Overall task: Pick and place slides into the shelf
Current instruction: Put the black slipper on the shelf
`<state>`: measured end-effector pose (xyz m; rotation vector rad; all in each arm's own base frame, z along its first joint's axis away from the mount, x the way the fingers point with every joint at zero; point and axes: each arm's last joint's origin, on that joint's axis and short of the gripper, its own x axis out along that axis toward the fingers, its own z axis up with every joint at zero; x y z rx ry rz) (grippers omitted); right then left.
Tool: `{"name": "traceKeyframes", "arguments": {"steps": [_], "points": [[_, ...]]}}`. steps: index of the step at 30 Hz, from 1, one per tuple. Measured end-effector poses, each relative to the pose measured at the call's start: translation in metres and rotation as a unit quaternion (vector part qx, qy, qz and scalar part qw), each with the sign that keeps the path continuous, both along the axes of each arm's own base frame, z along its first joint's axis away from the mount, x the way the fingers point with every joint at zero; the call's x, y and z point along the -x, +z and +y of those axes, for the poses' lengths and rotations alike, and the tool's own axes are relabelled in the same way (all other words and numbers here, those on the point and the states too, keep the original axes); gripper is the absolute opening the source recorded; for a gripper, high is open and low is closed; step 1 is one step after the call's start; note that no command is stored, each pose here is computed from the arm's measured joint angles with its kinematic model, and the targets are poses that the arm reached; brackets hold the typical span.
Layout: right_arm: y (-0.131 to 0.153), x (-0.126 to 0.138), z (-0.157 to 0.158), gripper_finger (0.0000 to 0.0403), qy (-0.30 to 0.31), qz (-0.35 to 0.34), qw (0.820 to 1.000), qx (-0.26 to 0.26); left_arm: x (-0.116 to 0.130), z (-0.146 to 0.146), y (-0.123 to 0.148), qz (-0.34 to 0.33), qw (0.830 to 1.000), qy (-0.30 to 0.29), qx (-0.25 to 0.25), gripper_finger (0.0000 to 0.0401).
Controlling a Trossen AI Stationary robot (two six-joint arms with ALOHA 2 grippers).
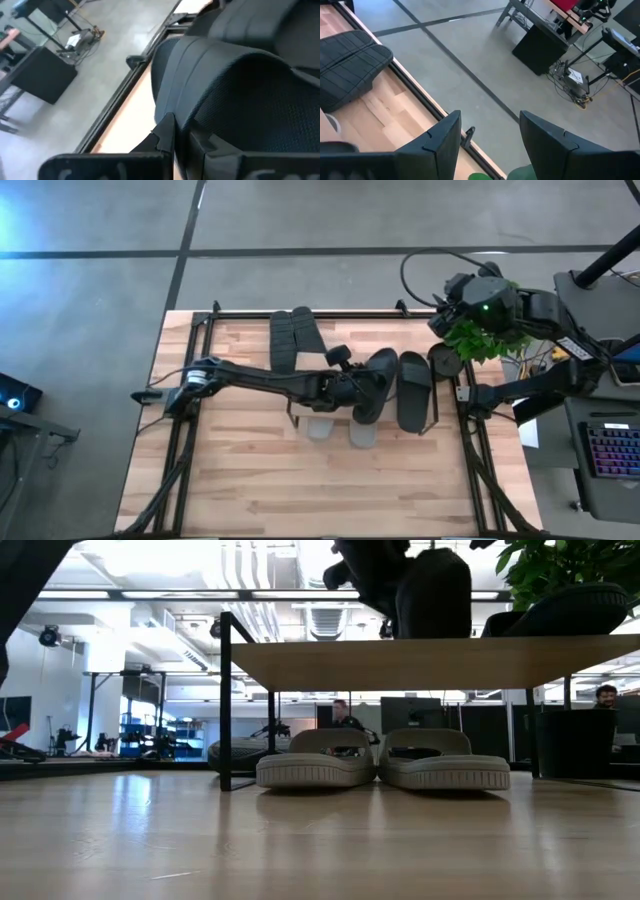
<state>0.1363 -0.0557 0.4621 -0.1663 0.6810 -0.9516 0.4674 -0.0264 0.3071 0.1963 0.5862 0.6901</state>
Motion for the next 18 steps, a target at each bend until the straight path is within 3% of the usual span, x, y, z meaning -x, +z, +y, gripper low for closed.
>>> {"name": "traceKeyframes", "arguments": {"steps": [6, 18], "points": [[-0.004, -0.01, -0.002, 0.0194, 0.001, 0.014, 1.0, -0.004, -0.004, 0.0, -0.005, -0.001, 1.0, -0.016, 0.01, 0.0033], [-0.012, -0.029, -0.007, 0.0194, 0.003, 0.043, 0.999, -0.012, -0.006, 0.012, -0.001, -0.028, 0.999, -0.019, 0.037, 0.0191]]}}
